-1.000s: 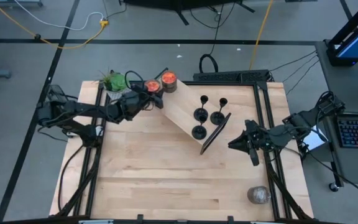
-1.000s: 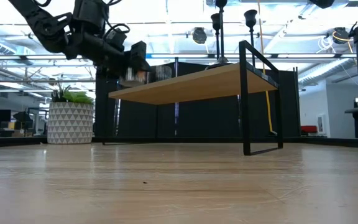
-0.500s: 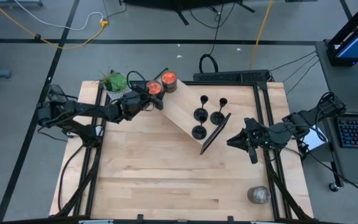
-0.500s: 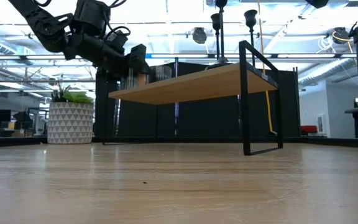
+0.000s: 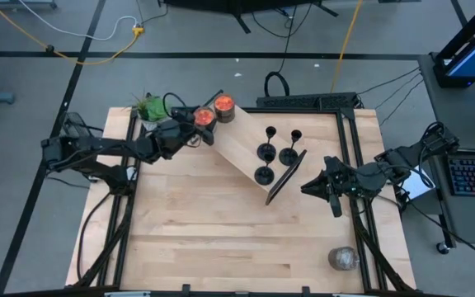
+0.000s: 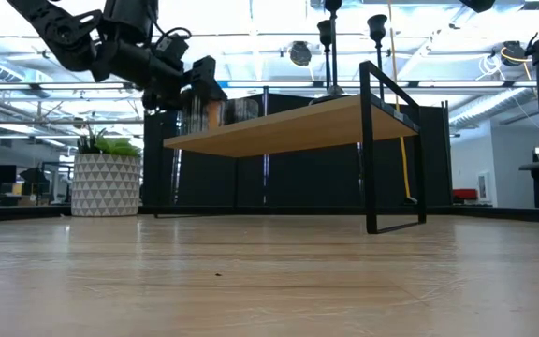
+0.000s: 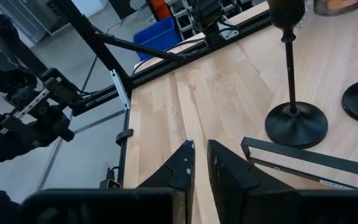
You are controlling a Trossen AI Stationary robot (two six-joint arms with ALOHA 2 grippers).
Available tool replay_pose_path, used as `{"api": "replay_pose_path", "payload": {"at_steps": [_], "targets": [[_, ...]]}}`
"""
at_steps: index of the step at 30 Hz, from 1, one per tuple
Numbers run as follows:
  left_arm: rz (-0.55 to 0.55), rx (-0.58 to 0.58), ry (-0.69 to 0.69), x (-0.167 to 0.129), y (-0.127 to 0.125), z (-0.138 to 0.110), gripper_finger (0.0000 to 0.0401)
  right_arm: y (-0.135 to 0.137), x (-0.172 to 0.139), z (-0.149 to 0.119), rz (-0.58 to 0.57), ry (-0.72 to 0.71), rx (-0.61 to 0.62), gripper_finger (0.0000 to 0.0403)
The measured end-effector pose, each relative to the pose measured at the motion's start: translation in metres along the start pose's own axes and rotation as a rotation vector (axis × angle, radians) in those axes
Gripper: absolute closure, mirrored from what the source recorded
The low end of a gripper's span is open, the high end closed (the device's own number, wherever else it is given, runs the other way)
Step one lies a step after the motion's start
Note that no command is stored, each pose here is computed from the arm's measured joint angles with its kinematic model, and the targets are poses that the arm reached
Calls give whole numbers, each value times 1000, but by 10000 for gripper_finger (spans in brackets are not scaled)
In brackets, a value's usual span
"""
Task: Pick & Place candle stick holders
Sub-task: Put the orange scented candle on the shelf, then put the white scented candle on the shelf
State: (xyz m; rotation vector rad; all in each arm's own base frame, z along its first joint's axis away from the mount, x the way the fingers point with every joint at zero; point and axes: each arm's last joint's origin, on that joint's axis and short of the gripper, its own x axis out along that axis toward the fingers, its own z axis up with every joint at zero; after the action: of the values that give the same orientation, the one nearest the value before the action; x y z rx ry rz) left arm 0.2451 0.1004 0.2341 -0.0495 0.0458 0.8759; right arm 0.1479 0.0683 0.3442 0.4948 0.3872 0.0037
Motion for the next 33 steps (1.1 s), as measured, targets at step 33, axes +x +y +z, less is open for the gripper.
{"api": "replay_pose_path", "payload": {"at_steps": [33], "targets": [[-1101, -369, 153, -174, -56, 54, 6, 4, -1, -2, 112, 88, 106, 369]]}}
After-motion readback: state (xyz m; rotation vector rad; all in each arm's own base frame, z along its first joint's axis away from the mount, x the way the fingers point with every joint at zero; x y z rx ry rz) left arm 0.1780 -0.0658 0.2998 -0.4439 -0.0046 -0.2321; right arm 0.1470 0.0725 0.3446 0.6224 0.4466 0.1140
